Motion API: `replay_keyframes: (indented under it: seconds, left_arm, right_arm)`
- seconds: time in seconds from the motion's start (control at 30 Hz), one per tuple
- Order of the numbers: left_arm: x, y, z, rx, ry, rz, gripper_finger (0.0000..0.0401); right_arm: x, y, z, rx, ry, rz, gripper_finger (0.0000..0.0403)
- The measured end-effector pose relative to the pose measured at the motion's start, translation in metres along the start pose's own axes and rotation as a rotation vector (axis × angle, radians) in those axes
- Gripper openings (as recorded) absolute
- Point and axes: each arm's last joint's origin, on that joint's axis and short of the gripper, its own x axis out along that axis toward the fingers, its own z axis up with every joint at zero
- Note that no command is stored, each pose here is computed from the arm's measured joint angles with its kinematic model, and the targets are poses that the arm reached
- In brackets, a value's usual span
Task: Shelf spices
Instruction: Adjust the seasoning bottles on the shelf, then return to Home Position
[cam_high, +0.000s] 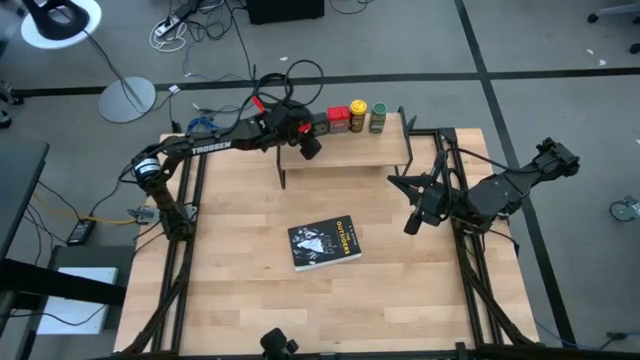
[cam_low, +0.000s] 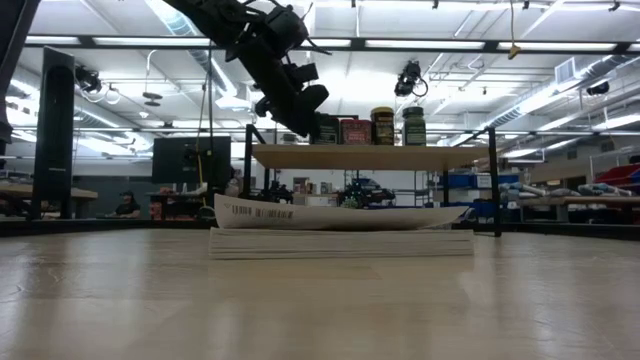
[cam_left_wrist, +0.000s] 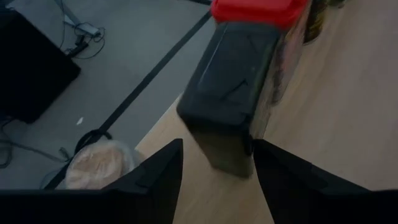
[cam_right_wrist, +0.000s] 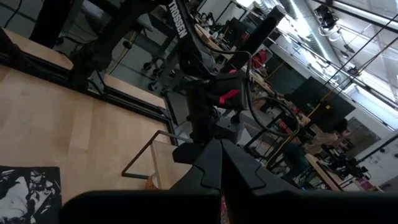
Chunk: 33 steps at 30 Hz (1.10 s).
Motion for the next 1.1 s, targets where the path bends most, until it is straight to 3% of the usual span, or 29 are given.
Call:
replay_keyframes:
  seconds: [0.93, 1.1]
  left_arm:
    - [0.000, 0.002, -0.006, 0.012, 0.058, 0.027, 0.0201]
    - [-0.016, 0.006, 0.005, 0.002, -0.013, 0.021, 0.0201]
  right_arm:
    - [0.000, 0.001, -0.001, -0.011, 0.006, 0.004, 0.0000]
    - [0.000, 0.002, -0.003, -0.031, 0.018, 0.011, 0.0000]
